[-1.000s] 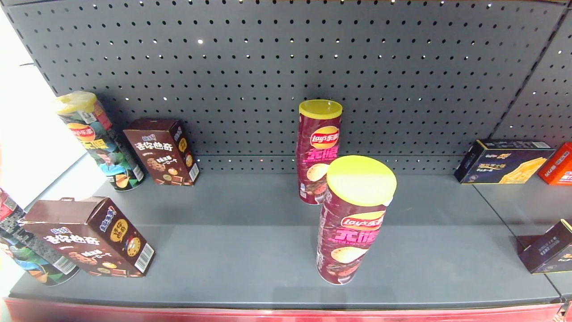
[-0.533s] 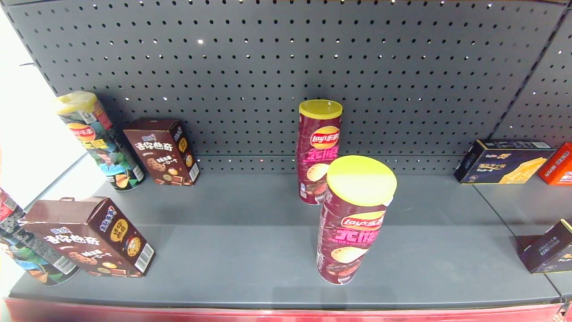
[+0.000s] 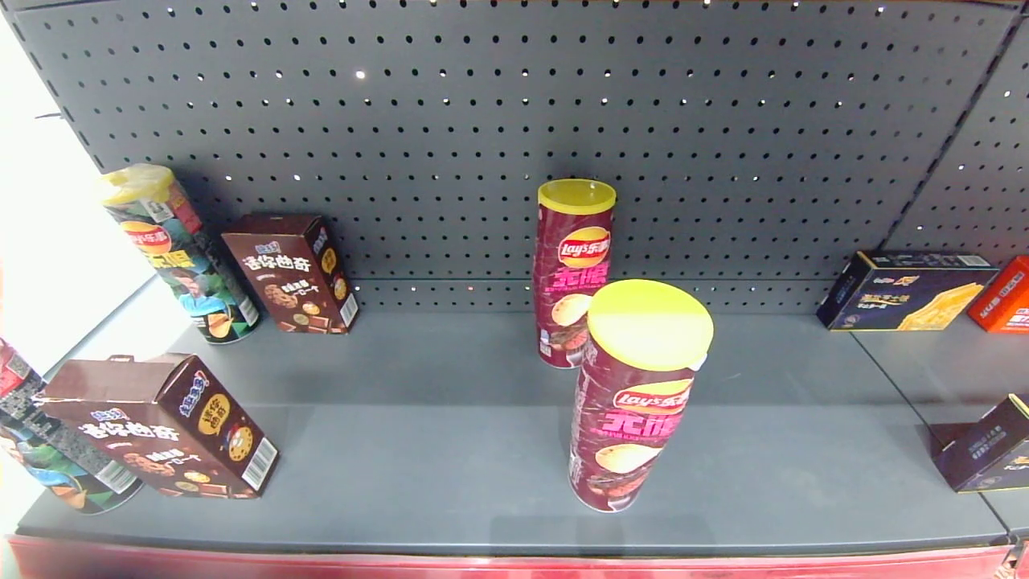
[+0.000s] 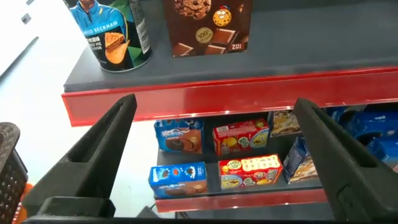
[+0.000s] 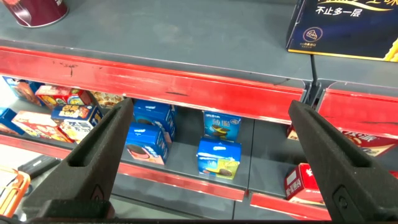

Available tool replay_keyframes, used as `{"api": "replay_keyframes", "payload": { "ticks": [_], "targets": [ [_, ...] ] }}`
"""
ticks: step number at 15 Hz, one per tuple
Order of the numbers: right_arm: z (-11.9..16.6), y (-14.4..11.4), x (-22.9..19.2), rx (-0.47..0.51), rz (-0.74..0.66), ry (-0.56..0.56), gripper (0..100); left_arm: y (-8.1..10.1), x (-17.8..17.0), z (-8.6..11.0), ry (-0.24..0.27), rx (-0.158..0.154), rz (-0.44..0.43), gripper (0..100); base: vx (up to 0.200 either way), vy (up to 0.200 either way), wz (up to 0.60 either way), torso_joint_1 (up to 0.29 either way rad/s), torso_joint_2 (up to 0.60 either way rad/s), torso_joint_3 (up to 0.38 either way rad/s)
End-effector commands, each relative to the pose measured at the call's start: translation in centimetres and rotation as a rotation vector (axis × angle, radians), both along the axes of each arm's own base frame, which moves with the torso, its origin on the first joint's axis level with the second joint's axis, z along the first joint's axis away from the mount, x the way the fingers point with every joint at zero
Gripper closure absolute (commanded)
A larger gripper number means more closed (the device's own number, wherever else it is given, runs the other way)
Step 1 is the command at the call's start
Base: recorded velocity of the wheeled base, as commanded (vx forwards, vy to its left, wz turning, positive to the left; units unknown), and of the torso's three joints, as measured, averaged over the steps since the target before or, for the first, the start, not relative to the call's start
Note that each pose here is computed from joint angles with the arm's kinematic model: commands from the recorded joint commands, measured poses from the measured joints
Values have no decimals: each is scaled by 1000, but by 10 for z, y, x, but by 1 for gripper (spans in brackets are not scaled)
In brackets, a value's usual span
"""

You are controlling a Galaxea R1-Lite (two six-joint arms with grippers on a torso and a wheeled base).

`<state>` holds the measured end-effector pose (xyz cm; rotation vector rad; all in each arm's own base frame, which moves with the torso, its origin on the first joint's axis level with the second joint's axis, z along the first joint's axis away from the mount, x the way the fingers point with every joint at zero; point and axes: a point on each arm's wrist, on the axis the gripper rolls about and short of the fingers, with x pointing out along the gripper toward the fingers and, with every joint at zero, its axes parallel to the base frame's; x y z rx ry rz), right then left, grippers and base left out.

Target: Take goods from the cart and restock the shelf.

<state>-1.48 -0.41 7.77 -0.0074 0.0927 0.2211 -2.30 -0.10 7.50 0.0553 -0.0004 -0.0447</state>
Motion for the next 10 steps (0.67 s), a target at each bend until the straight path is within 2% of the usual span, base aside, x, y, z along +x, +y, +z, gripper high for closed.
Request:
{"api": "replay_keyframes", "payload": {
  "ticks": [1, 3, 5, 6, 10],
  "targets": [
    [0, 0, 0, 0, -1, -1, 0, 0, 0, 0, 3, -9, 6, 0, 0, 0, 0, 0, 0, 0],
    [0, 0, 0, 0, 1, -1, 0, 1, 0, 0, 3, -26, 39, 0, 0, 0, 0, 0, 0, 0],
    [0, 0, 0, 0, -1, 1, 0, 2, 0, 0, 2, 0, 69, 0, 0, 0, 0, 0, 0, 0],
    [0, 0, 0, 0, -1, -1, 0, 2, 0, 0, 2, 34, 68, 0, 0, 0, 0, 0, 0, 0],
    [0, 0, 0, 0, 2, 1, 0, 1, 0, 0, 2, 31, 66, 0, 0, 0, 0, 0, 0, 0]
  ]
}}
